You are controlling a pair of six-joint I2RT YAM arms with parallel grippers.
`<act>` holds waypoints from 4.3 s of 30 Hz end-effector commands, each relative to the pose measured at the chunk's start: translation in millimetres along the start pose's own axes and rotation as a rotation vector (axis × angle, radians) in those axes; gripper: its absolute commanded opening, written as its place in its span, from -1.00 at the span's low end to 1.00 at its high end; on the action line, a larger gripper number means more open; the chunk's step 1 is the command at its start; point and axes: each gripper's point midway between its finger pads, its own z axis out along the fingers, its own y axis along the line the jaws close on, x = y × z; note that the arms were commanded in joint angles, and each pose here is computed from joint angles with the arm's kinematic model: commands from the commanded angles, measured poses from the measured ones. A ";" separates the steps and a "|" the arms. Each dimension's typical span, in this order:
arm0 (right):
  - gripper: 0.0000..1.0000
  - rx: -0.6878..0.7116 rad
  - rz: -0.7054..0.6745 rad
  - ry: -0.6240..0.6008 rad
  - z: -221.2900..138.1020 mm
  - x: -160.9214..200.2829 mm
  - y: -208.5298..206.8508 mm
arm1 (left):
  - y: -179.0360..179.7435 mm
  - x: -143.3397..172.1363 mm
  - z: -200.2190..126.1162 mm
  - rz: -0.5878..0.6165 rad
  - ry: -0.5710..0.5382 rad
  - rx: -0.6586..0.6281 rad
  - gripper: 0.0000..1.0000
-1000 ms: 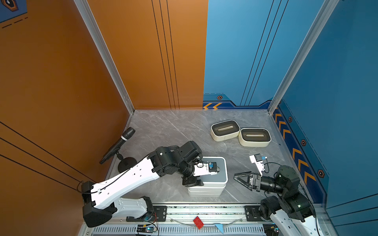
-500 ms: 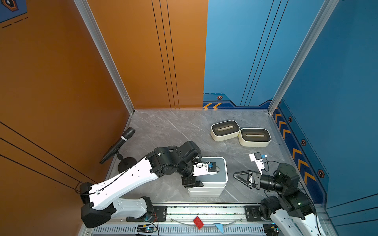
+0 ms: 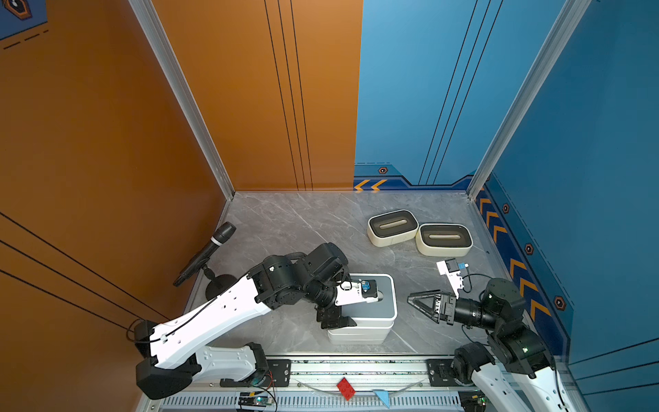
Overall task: Stack the tissue boxes
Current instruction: Place the tissue box at the tissue box, then pick up the tissue box from the center of the board.
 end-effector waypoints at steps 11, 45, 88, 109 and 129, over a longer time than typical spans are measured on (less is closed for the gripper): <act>0.99 0.136 -0.112 -0.206 -16.0 -66.7 10.8 | 9.0 -62.6 -44.9 -0.060 -0.327 0.019 0.96; 0.99 0.983 -1.053 0.396 42.9 -262.4 -190.0 | 314.5 88.9 -44.9 -1.191 -0.583 -0.394 0.96; 0.46 0.503 -1.213 1.094 93.8 -198.5 -318.6 | 318.1 94.9 -30.9 -1.131 -0.606 -0.338 0.96; 0.42 0.439 -1.161 1.139 113.5 -179.5 -342.1 | 314.4 87.6 -23.0 -1.115 -0.601 -0.298 0.96; -0.30 0.353 -1.048 1.024 142.1 -150.8 -274.2 | 310.0 81.8 -29.4 -1.090 -0.611 -0.308 0.96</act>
